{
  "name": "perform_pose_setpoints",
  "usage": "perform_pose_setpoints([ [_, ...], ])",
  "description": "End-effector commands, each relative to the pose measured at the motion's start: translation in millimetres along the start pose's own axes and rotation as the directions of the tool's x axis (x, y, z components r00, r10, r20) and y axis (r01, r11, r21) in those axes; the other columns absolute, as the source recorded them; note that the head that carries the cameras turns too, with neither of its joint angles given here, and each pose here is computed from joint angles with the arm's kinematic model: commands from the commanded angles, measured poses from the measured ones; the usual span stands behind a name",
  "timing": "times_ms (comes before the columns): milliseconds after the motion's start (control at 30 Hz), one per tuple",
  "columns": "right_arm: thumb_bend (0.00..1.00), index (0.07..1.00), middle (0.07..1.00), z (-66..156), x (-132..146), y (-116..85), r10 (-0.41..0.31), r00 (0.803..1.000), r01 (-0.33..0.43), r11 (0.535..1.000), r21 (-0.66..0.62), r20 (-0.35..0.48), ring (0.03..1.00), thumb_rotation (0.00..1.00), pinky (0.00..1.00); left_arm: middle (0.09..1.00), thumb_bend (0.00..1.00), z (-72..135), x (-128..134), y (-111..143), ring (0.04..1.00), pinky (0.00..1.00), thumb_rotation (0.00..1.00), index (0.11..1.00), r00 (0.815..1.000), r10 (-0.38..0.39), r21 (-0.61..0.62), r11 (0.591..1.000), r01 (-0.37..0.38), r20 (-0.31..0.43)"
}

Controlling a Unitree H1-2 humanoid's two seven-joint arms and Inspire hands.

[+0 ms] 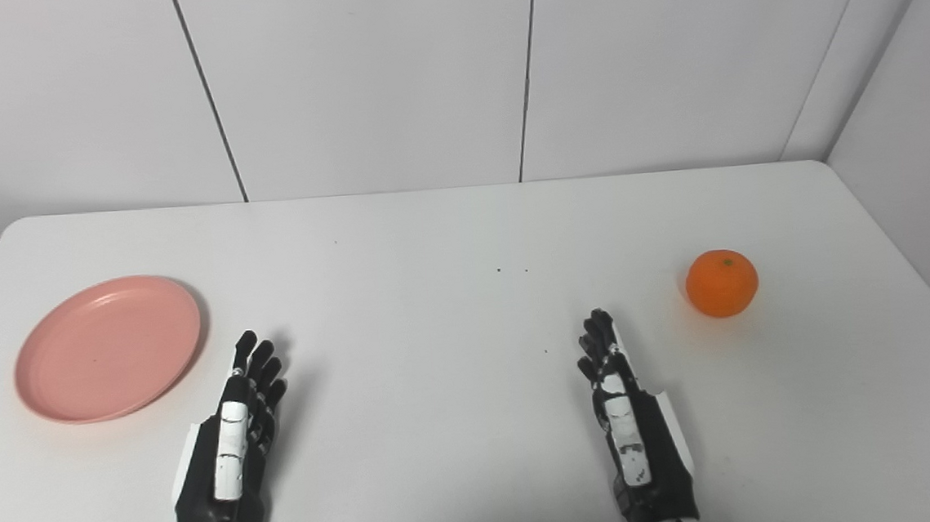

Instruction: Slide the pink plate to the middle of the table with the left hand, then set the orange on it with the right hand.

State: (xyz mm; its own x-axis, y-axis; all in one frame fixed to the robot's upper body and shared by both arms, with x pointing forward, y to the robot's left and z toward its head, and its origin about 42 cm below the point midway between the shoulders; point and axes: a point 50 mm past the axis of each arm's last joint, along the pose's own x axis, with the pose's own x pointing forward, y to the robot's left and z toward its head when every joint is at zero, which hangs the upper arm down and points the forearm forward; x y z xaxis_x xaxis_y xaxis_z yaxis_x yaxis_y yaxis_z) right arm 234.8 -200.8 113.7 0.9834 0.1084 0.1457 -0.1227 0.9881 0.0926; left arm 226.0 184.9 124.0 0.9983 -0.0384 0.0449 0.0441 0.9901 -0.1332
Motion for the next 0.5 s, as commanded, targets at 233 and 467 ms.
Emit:
perform_pose_setpoints([
  [233, 0.84, 1.0, 1.0, -13.8, -10.6, -11.5, 0.005, 0.995, -0.003, 1.0, 0.018, -0.101, 1.0, 1.0, 1.0, 1.0, 0.78, -12.6, -52.7, 9.4, 1.0, 1.0, 0.91, 1.0, 0.995, 0.06, 0.008, 0.998, -0.06, -0.076],
  [467, 0.85, 1.0, 1.0, -11.4, -9.1, -11.5, -0.005, 0.995, 0.011, 0.999, 0.053, -0.103, 1.0, 1.0, 1.0, 1.0, 0.78, -14.0, -52.9, 9.4, 1.0, 1.0, 0.92, 1.0, 0.995, 0.062, 0.015, 0.998, -0.061, -0.081],
])
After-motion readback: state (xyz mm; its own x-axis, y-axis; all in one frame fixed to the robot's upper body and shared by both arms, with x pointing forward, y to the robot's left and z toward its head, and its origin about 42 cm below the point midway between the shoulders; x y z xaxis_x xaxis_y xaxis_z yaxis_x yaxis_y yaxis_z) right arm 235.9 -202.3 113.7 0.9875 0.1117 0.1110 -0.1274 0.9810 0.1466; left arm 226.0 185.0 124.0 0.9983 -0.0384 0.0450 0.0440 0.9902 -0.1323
